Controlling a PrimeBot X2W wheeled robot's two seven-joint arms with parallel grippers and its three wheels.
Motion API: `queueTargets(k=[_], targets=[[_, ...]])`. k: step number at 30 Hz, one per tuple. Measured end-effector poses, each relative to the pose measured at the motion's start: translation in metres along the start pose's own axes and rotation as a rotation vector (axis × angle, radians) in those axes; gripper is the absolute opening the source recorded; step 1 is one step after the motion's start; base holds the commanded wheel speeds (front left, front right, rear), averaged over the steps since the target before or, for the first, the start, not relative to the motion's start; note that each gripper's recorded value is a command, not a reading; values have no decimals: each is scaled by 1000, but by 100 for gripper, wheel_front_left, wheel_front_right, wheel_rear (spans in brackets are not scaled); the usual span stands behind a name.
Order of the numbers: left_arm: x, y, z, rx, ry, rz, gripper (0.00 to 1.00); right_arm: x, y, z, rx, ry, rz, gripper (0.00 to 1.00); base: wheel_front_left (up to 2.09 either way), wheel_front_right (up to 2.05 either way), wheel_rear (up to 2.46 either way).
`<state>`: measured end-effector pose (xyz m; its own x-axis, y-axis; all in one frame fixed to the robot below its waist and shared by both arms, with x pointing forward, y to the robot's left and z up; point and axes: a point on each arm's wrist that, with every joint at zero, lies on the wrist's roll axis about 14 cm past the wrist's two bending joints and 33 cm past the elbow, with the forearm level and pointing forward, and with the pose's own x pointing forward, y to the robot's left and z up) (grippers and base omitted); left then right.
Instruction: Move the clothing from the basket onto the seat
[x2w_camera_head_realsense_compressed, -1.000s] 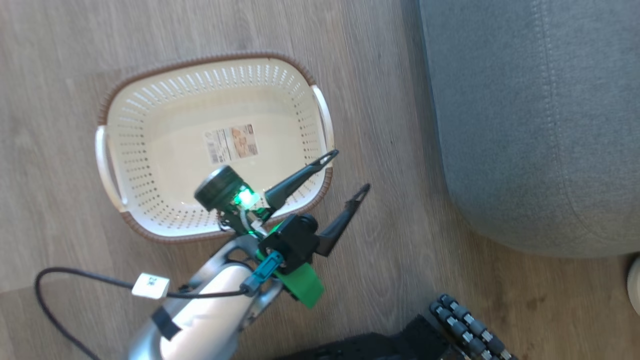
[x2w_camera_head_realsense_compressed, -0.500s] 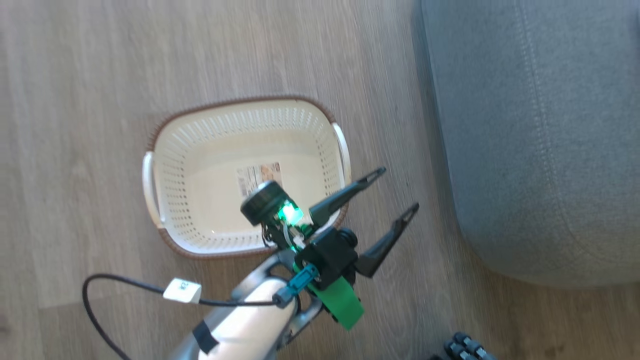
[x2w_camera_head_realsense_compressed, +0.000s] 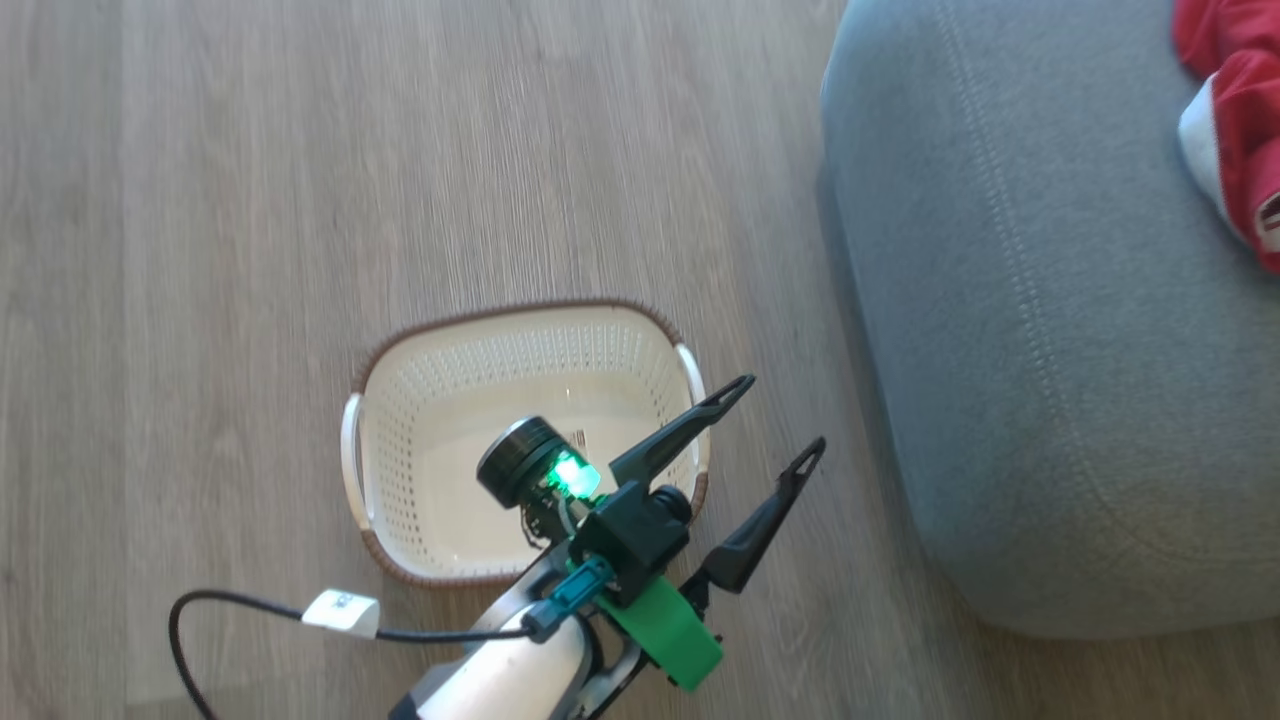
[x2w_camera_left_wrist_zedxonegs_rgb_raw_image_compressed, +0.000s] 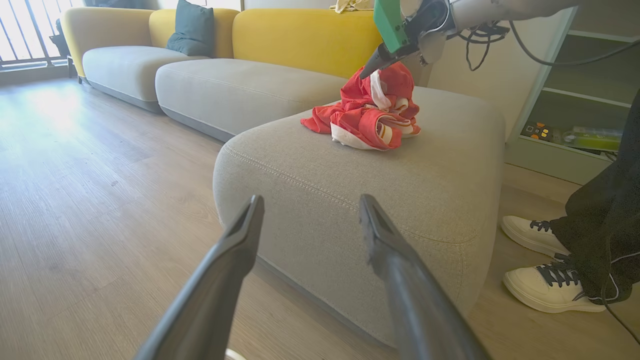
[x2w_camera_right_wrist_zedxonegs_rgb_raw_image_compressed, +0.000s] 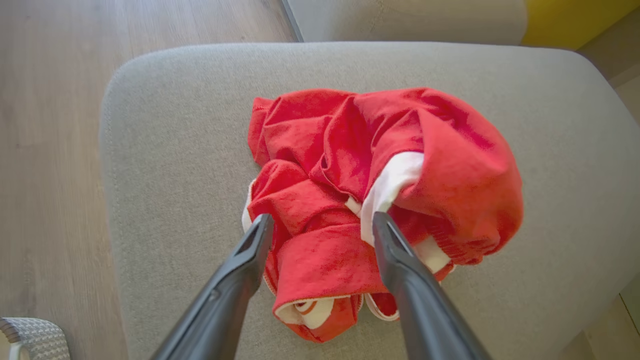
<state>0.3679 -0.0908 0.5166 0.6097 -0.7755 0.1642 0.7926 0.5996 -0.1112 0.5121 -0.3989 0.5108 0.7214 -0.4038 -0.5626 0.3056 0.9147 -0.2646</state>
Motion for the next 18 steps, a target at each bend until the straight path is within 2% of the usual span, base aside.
queueTargets(k=[6,12,18], targets=[[-9,-4,15,30,-21,35,100,-30,21,36,56,-220,81,100,0,0,0],[-21,9,27,50,-39,120,100,-59,32,51,92,-439,135,100,0,0,0],[-37,26,39,77,-60,215,100,-98,59,78,131,-684,235,100,0,0,0]])
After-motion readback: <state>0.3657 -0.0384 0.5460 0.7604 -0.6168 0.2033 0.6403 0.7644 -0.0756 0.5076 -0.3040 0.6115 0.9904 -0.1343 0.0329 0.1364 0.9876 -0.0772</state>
